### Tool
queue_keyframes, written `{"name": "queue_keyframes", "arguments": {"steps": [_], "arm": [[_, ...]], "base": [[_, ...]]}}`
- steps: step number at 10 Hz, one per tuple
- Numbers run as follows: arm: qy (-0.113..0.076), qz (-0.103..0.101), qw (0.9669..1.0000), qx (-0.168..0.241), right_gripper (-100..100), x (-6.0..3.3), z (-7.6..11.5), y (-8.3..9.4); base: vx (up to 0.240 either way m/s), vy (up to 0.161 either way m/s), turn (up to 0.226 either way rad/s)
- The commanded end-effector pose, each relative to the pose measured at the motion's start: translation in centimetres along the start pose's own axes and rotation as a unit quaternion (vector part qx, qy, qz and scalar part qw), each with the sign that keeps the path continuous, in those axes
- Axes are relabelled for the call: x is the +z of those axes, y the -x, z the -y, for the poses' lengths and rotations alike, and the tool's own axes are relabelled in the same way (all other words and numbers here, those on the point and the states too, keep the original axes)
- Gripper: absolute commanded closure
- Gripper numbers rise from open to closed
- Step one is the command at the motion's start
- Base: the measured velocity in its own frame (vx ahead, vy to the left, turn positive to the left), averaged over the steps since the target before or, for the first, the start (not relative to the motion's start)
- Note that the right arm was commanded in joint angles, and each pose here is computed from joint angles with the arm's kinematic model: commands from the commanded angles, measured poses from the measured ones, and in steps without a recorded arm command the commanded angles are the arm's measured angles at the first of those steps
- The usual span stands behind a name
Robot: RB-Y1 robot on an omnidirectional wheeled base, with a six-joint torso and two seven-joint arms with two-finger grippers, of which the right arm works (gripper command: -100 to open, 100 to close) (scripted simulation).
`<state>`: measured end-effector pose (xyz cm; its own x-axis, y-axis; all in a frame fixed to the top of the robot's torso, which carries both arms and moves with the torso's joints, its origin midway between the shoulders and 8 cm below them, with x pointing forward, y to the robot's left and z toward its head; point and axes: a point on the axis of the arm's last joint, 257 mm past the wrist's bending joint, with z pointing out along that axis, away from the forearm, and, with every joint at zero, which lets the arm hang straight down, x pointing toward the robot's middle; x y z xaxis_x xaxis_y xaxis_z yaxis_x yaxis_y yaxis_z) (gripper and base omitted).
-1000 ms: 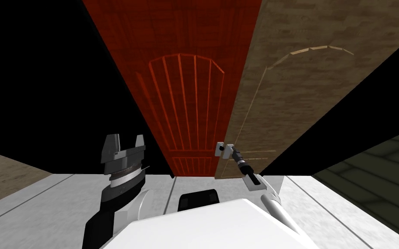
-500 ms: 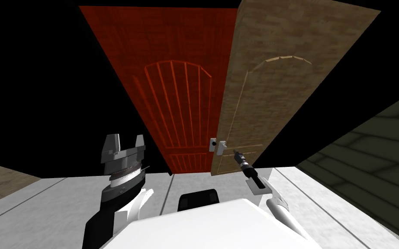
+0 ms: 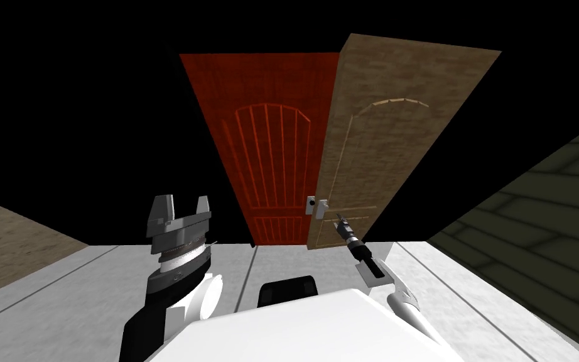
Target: Pull the door open
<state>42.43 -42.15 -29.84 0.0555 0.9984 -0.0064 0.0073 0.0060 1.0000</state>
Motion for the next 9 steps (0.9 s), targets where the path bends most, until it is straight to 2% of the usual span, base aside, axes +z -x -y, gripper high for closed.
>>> {"name": "queue_keyframes", "arguments": {"steps": [1,3,5,6,9], "arm": [[-0.011,0.018,0.9998,-0.006,-100,-0.46,0.7,1.8],[-0.019,0.035,0.9992,-0.011,-100,-0.66,1.3,3.4],[-0.018,0.037,0.9991,-0.011,-100,-0.22,1.2,3.4],[-0.013,0.033,0.9993,-0.009,-100,0.27,0.9,2.8],[0.003,0.016,0.9999,-0.003,-100,1.74,-0.1,0.6]], "base": [[-0.014,-0.085,-0.123],[0.041,-0.147,-0.102],[0.154,-0.096,0.029],[0.207,0.030,0.105],[0.194,0.127,0.128]]}}
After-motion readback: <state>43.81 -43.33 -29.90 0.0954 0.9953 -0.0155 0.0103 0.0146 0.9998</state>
